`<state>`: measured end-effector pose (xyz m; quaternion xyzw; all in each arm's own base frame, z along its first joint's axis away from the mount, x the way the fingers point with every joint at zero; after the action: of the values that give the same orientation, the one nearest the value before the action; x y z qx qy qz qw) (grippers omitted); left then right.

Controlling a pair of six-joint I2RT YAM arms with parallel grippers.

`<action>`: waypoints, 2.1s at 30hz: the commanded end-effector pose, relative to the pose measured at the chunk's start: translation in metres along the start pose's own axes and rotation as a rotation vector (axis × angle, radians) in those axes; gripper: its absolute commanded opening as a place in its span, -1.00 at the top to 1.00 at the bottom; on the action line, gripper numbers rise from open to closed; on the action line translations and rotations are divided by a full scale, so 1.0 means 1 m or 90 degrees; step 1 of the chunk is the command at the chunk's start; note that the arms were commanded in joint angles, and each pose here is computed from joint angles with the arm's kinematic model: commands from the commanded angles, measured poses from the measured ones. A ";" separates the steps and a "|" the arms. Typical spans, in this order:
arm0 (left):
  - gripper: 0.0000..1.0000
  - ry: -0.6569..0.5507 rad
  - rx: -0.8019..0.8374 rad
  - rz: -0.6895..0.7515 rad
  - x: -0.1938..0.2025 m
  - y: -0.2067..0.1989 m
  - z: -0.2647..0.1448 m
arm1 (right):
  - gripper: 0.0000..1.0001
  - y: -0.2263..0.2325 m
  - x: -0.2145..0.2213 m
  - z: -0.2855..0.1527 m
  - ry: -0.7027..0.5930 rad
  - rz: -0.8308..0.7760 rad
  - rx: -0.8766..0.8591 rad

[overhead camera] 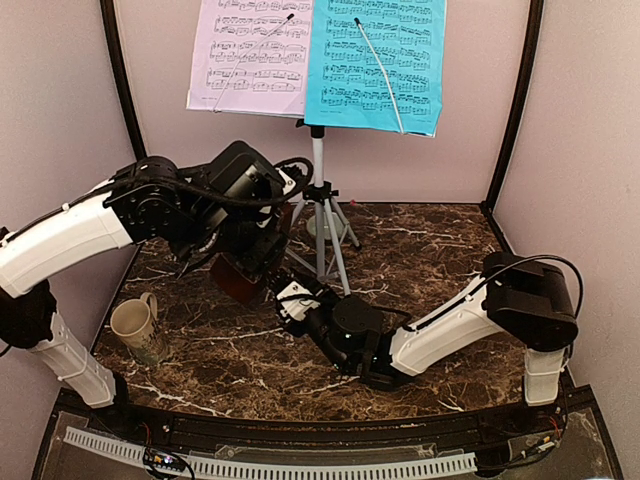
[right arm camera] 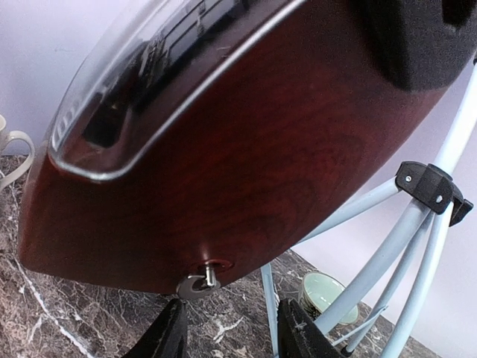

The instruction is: Set up the instrument practice props

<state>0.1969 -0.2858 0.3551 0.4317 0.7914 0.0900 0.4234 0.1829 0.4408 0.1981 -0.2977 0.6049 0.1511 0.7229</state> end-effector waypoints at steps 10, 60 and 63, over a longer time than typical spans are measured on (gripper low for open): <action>0.95 -0.045 -0.028 -0.042 -0.020 0.015 -0.014 | 0.23 0.015 -0.013 0.004 -0.047 -0.001 0.001; 0.96 -0.178 0.032 -0.057 -0.026 0.015 -0.033 | 1.00 -0.024 -0.026 -0.011 -0.091 0.143 -0.015; 0.96 -0.215 0.049 -0.063 -0.026 0.011 -0.035 | 1.00 -0.031 -0.032 -0.013 -0.097 0.196 -0.039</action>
<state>0.1939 -0.2939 0.3604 0.4406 0.7684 0.0348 0.4629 0.1786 0.4257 0.2081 -0.2638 0.5891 0.2264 0.7294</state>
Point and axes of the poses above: each gripper's point midway between its finger pads, its own z axis out along the fingers, its own y axis along the line the jaws close on, x = y × z, the point moved 6 cm from there along -z, back along the fingers, and after that the axes turned 12 degrees about z, right-handed, at the moved point
